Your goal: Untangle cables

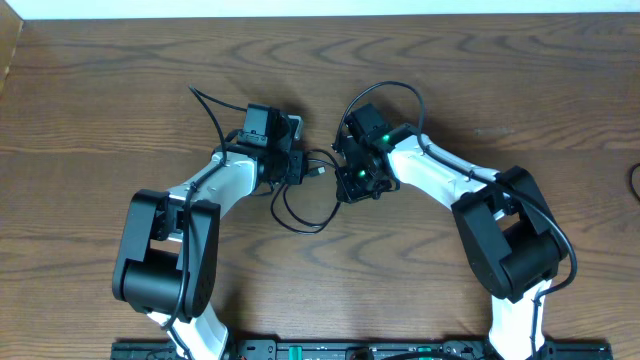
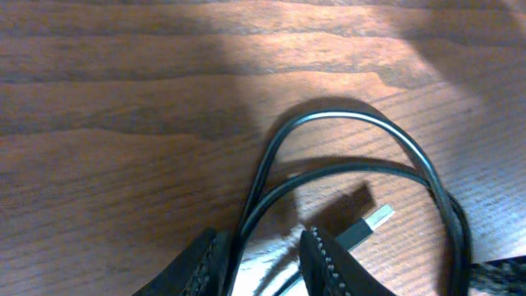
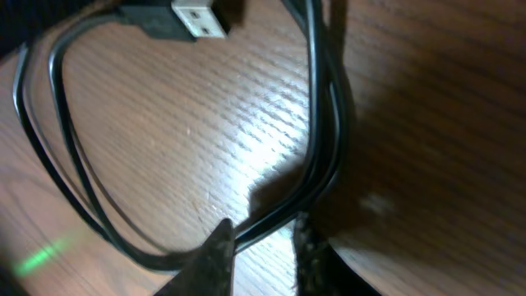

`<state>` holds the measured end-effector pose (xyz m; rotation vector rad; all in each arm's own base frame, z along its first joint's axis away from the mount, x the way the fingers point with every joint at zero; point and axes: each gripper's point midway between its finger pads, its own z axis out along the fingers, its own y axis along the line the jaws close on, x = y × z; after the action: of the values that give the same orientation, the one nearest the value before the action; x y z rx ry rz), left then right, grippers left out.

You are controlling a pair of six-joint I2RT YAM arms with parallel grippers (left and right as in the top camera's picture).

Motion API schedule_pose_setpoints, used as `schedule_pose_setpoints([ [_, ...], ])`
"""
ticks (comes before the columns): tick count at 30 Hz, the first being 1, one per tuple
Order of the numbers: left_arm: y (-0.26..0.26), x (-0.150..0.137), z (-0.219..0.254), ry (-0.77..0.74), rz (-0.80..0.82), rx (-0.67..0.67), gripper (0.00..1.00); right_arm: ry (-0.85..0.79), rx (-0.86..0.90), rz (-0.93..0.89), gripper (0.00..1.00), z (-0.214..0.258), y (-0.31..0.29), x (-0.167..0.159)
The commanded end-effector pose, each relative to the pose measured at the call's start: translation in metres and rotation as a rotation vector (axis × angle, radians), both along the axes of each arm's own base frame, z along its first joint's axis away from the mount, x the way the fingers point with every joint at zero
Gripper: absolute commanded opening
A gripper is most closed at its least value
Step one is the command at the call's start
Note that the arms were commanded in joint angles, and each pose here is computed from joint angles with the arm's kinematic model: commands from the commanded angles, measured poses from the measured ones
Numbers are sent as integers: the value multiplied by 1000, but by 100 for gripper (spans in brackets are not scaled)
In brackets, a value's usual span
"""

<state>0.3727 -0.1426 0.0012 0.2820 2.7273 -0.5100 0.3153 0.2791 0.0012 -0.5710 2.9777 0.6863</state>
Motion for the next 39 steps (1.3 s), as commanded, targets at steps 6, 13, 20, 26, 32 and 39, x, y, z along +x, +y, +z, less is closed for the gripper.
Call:
schedule_pose_setpoints([
  [6, 4, -48, -38, 178, 1, 16, 34, 62, -86, -6, 1, -37, -12, -15],
  [13, 4, -47, -32, 166, 1, 13, 34, 54, -123, -58, 1, -40, -18, -9],
  [20, 4, -48, -32, 170, 1, 15, 34, 39, -113, -110, 1, -34, -33, 8],
  [26, 4, -51, -33, 185, 0, 13, 34, 17, -95, -198, 1, -21, -61, 32],
  [32, -15, -57, -25, 207, -43, -93, 34, 22, -89, -174, 21, -20, -80, 36],
  [39, -46, -70, -18, 224, -127, -161, 34, 28, -71, -136, 43, -19, -81, 33],
])
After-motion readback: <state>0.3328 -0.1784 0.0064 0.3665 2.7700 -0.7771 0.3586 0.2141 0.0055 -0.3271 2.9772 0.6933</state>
